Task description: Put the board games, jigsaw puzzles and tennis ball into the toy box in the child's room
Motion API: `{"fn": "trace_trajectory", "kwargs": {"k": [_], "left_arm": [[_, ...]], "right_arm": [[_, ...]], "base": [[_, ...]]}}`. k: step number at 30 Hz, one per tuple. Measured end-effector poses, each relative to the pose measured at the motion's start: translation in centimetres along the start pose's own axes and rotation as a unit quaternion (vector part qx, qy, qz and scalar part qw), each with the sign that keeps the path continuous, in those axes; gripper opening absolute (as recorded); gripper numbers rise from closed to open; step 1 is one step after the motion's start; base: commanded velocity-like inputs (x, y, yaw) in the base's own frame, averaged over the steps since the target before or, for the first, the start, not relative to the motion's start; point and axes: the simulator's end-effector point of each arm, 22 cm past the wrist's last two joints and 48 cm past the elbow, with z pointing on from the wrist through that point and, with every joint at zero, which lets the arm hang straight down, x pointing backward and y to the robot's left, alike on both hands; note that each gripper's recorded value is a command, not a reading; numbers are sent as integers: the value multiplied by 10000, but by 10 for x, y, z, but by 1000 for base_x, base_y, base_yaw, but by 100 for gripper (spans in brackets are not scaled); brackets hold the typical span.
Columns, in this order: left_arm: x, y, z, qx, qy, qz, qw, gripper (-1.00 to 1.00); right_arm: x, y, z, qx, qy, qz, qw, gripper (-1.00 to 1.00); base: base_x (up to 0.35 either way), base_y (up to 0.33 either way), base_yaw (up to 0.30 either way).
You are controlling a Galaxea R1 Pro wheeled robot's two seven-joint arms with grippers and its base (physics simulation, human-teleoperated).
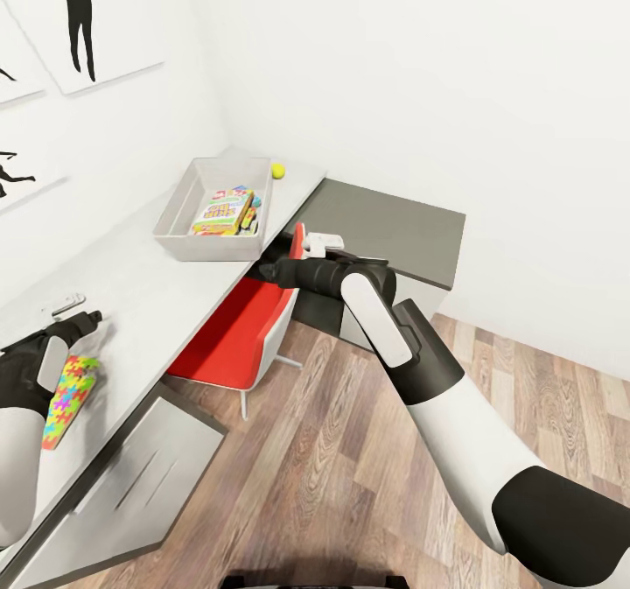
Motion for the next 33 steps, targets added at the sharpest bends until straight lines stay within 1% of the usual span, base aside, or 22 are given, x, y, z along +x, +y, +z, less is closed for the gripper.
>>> {"fn": "trace_trajectory", "kwargs": {"k": [4, 14, 33], "left_arm": [[-1, 2, 0, -14, -6, 8, 10000, 100], [-2, 3, 0, -21, -19, 6, 10000, 100], [-1, 5, 1, -37, 2, 2, 10000, 100]], "right_arm": [[0, 0, 0, 2, 2, 1, 10000, 100], [0, 0, 0, -7, 4, 7, 10000, 100], [0, 1, 0, -11, 1, 8, 10000, 100]], "base": [[0, 0, 14], [0, 0, 145], [0, 0, 9]]}}
